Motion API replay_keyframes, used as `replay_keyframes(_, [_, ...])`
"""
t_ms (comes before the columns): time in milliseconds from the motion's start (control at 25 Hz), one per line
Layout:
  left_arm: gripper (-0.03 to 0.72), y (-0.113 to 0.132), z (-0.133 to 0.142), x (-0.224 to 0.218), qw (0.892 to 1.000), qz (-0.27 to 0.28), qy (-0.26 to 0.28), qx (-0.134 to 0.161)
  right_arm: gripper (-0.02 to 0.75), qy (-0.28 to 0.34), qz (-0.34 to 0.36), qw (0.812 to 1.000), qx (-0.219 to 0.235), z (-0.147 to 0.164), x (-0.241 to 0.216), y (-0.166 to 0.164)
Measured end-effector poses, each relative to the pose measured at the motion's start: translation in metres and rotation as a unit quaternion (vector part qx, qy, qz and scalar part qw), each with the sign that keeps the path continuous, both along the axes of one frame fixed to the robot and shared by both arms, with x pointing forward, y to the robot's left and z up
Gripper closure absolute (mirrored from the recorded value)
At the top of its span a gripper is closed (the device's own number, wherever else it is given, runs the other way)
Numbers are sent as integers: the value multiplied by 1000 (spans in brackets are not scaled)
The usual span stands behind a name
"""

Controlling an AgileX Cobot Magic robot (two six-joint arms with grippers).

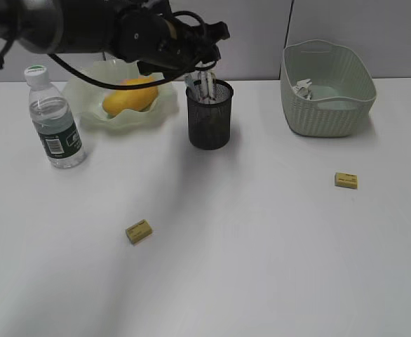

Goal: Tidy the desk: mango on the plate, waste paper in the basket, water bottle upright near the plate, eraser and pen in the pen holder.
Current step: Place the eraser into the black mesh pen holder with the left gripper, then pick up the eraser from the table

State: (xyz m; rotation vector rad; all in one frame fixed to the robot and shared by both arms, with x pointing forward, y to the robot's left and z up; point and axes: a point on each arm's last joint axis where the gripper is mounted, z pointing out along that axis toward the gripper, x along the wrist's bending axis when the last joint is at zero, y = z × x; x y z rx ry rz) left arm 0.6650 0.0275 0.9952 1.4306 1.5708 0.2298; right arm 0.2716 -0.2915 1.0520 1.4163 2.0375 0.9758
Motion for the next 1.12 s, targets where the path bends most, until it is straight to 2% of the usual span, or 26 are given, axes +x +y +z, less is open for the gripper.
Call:
replay_keyframes(240, [263,7,46,-12,1000,-1,-29,-10,153,0,0,1000,0,0,0,0])
replay_keyframes(360, [263,15,66,-22,999,-9,-28,25,153,0,0,1000,0,0,0,0])
replay_keyframes(520, [263,29,82,-39,993,-34,0,115,153,0,0,1000,0,0,0,0])
replay_keyframes(680, [263,41,92,-58,977,-84,43,193,153,0,0,1000,0,0,0,0])
replay_keyframes(760, [263,45,96,-67,967,-112,65,221,153,0,0,1000,0,0,0,0])
replay_keyframes(960, [263,59,103,-89,935,-166,118,292,153,0,0,1000,0,0,0,0])
replay_keyframes(1120, [263,72,103,-102,907,-184,162,341,153,0,0,1000,0,0,0,0])
